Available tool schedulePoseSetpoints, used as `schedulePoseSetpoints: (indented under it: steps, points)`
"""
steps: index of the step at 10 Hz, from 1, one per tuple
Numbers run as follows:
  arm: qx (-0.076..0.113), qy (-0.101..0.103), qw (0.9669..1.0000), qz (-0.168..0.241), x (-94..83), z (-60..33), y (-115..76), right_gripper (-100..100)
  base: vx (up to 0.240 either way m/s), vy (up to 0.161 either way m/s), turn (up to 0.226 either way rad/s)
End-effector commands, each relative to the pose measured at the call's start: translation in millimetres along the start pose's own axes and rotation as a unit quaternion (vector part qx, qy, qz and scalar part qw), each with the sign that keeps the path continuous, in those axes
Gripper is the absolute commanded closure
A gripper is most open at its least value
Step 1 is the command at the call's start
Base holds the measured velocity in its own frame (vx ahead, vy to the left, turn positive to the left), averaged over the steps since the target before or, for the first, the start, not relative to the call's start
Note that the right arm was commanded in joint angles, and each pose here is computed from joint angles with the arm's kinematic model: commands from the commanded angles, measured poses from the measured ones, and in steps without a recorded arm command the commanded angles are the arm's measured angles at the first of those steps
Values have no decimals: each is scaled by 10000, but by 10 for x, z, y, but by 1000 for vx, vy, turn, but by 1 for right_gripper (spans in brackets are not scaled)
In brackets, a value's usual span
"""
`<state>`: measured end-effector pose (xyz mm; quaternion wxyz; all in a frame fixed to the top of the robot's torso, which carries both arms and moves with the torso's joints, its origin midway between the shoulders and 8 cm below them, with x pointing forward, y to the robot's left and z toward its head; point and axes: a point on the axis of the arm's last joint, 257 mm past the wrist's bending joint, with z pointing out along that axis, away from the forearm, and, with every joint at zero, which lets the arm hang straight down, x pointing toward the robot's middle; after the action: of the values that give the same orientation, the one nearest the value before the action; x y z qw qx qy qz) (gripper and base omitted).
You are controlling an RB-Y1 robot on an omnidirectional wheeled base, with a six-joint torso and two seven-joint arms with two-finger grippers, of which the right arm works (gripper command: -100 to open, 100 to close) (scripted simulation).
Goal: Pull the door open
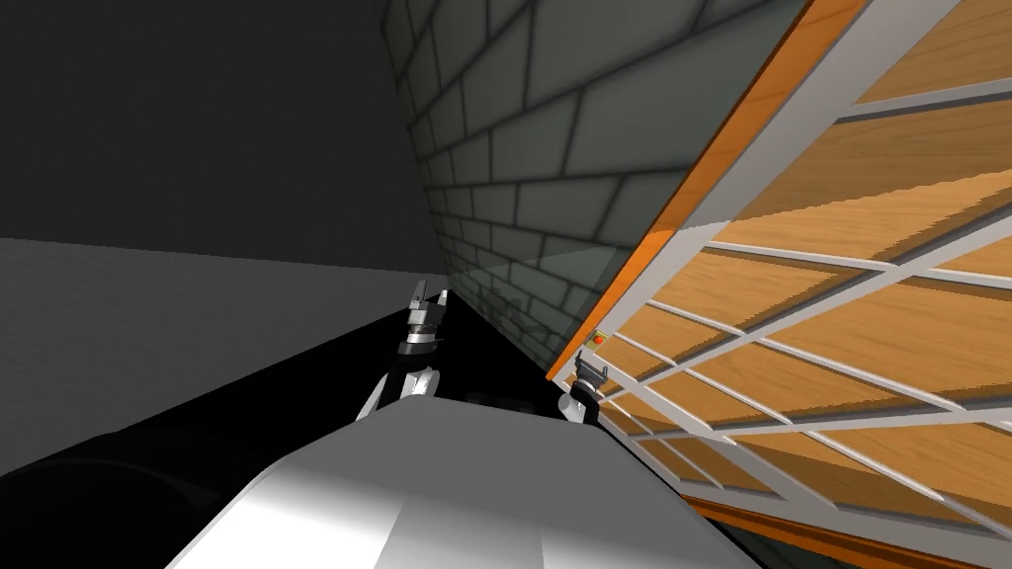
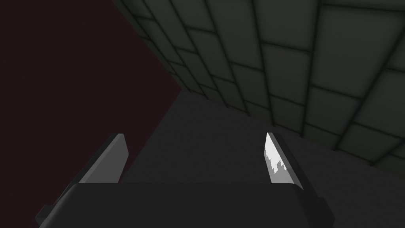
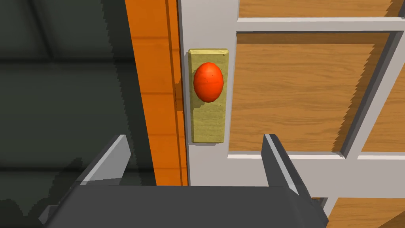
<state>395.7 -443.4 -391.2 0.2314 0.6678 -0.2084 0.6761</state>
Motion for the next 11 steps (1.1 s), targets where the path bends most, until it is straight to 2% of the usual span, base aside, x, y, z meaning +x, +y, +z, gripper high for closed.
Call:
schedulePoseSetpoints:
  steps: [1, 2, 6, 7, 11]
  points:
    - [-75, -87, 9999, 106, -71, -17, 48, -100, -55, -120, 264]
    - [-45, -54, 10000, 63, -42, -12, 19, -100, -24, -56, 50]
    - [-80, -52, 9999, 83, -99, -31, 386, -100, 149, -1, 9]
    - [-89, -50, 9999, 86, -114, -40, 534, -100, 163, -11, 9]
    - [-104, -47, 9999, 91, -134, -63, 849, -100, 117, -5, 7]
